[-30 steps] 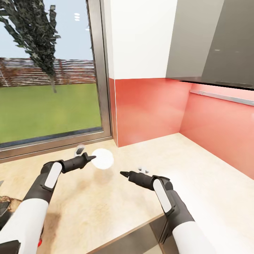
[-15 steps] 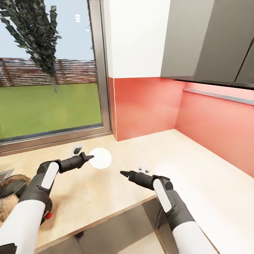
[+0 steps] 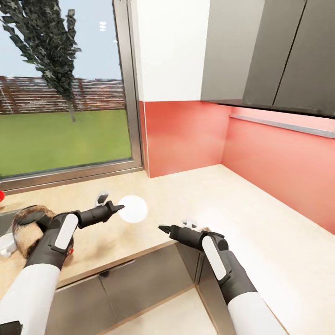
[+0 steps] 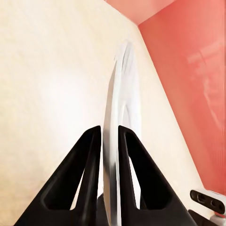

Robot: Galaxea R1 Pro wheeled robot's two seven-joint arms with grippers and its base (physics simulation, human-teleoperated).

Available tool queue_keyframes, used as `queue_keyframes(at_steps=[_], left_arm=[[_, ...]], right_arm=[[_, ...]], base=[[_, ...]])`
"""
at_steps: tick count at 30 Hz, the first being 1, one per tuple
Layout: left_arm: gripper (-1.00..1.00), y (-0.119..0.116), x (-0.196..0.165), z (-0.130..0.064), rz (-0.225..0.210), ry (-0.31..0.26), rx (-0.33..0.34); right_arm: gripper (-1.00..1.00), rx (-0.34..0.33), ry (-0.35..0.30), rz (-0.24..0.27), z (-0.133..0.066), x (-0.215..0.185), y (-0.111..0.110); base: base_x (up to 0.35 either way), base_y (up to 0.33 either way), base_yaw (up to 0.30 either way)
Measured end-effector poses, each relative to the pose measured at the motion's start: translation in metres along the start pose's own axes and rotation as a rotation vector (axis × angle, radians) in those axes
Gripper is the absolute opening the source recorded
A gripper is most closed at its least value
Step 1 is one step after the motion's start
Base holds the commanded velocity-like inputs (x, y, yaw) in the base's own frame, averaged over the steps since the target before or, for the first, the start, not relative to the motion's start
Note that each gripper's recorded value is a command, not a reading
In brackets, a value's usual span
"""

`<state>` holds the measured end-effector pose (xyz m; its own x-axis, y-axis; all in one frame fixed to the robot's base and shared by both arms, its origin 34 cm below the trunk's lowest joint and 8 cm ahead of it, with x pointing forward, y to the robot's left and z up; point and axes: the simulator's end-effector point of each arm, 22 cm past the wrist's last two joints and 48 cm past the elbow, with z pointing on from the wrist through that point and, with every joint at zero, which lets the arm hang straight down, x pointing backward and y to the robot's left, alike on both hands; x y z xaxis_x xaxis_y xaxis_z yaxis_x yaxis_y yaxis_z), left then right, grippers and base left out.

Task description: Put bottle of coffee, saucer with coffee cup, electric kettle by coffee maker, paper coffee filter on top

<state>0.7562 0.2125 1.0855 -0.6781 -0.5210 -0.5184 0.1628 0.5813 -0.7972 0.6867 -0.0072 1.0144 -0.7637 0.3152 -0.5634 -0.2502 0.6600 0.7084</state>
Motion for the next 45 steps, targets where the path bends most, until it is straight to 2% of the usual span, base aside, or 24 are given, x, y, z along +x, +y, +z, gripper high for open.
queue_keyframes(at_steps=[10,21,24,27,28,29,30,33,34,36,38,41,45], left_arm=[[-1.0,0.001,-0.002,-0.001,0.0,-0.003,-0.002],[-1.0,0.002,-0.001,-0.002,-0.002,-0.003,-0.004],[-1.0,0.006,-0.004,-0.005,0.001,-0.005,-0.012],[-1.0,0.009,-0.003,-0.006,0.0,-0.002,-0.017],[-1.0,0.01,-0.002,-0.006,-0.002,-0.001,-0.018],[-1.0,0.011,-0.001,-0.006,-0.003,0.001,-0.019],[-1.0,0.011,-0.001,-0.006,-0.005,0.001,-0.02],[-1.0,0.012,-0.001,-0.006,-0.006,0.002,-0.02],[-1.0,0.012,-0.001,-0.007,-0.006,0.002,-0.02],[-1.0,0.012,-0.001,-0.007,-0.006,0.001,-0.021],[-1.0,0.012,-0.002,-0.007,-0.005,0.001,-0.021],[-1.0,0.011,-0.001,-0.008,-0.005,0.001,-0.014],[-1.0,0.003,-0.001,-0.009,-0.004,0.001,0.025]], right_arm=[[1.0,0.0,0.0,0.0,0.0,0.0,0.0],[1.0,0.001,0.002,0.002,0.0,0.001,-0.001],[1.0,0.011,0.022,0.009,0.003,0.01,-0.006],[1.0,0.065,0.138,0.084,0.015,0.064,-0.039],[1.0,0.099,0.212,0.123,0.019,0.1,-0.057],[1.0,0.131,0.303,0.141,0.021,0.141,-0.07],[1.0,0.162,0.4,0.125,0.02,0.183,-0.079],[1.0,0.235,0.513,0.11,0.009,0.248,-0.108],[1.0,0.281,0.525,0.108,0.001,0.274,-0.13],[1.0,0.345,0.517,0.105,-0.013,0.304,-0.159],[1.0,0.387,0.49,0.088,-0.024,0.318,-0.179],[1.0,0.426,0.463,0.07,-0.031,0.324,-0.193],[1.0,0.596,0.482,0.051,-0.069,0.345,-0.238]], base=[[-0.337,-0.12,0.0],[-0.343,-0.005,0.0],[-0.344,0.091,0.0],[-0.344,0.125,0.0],[-0.344,0.129,0.0],[-0.344,0.13,0.0],[-0.344,0.13,0.0],[-0.344,0.121,0.0],[-0.344,0.112,0.0],[-0.344,0.11,0.0],[-0.34,0.108,0.0],[-0.293,0.07,0.0],[-0.16,0.016,0.0]])
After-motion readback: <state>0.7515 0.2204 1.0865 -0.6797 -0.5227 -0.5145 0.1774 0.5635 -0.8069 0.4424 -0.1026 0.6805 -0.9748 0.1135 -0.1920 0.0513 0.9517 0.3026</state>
